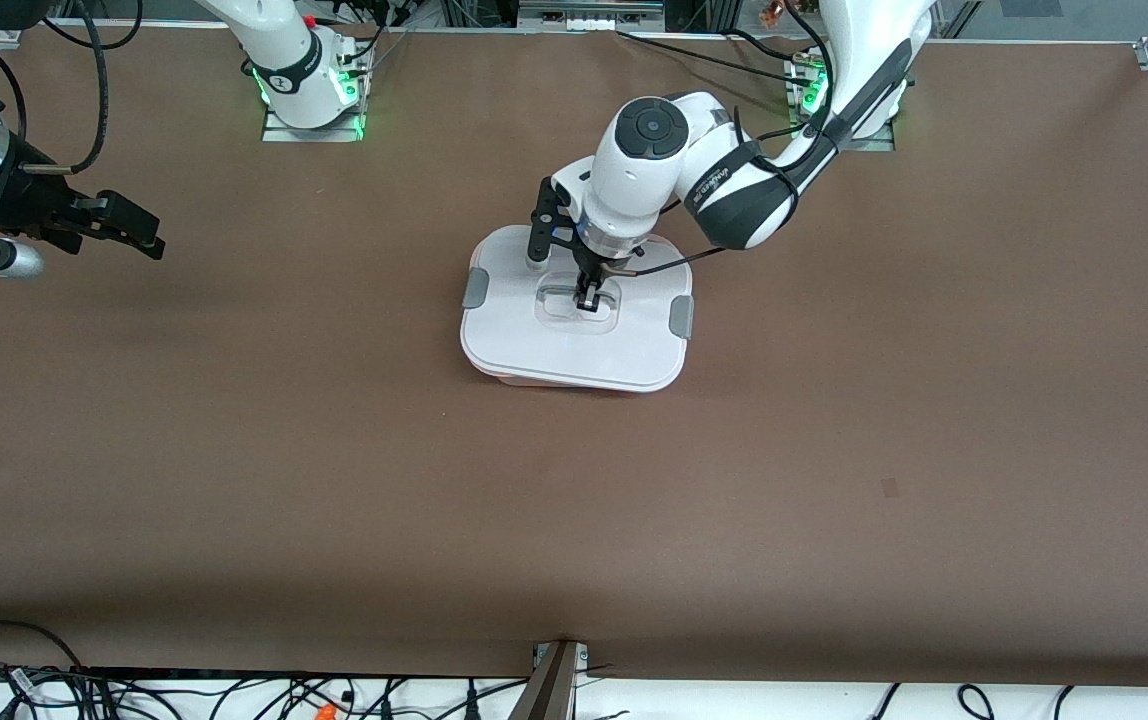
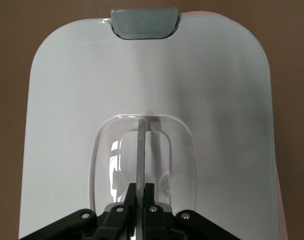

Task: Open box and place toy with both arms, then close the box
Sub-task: 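Lower the lid onto the box with the left gripper, then open the left gripper and lift it off the lid handle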

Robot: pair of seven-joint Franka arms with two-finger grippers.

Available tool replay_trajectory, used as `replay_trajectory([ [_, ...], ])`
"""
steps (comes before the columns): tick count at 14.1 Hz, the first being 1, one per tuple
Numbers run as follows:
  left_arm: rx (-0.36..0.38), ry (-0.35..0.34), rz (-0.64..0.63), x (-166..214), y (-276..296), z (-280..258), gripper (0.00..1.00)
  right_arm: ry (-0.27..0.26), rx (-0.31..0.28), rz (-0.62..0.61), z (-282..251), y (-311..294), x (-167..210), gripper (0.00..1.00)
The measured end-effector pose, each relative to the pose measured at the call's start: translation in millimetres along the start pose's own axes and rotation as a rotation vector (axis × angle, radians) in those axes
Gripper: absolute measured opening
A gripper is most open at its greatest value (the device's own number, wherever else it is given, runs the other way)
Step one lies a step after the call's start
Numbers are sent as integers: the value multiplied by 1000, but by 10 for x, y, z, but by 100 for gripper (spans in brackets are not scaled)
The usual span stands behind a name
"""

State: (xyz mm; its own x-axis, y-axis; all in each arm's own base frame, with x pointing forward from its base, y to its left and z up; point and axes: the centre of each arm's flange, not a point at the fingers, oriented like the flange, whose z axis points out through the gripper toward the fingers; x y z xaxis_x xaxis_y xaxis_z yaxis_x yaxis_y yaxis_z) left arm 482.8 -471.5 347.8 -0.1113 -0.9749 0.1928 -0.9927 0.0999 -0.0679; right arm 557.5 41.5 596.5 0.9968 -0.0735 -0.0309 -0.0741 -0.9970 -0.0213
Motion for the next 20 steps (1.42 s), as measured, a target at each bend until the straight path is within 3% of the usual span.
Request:
replay_trajectory([
  [7,-6,-2,-125,34,50,27,7,2,0,1,-8,3,1,100],
  [20,-10,-5,-138,46,87,70,7,2,0,0,-10,2,1,100],
])
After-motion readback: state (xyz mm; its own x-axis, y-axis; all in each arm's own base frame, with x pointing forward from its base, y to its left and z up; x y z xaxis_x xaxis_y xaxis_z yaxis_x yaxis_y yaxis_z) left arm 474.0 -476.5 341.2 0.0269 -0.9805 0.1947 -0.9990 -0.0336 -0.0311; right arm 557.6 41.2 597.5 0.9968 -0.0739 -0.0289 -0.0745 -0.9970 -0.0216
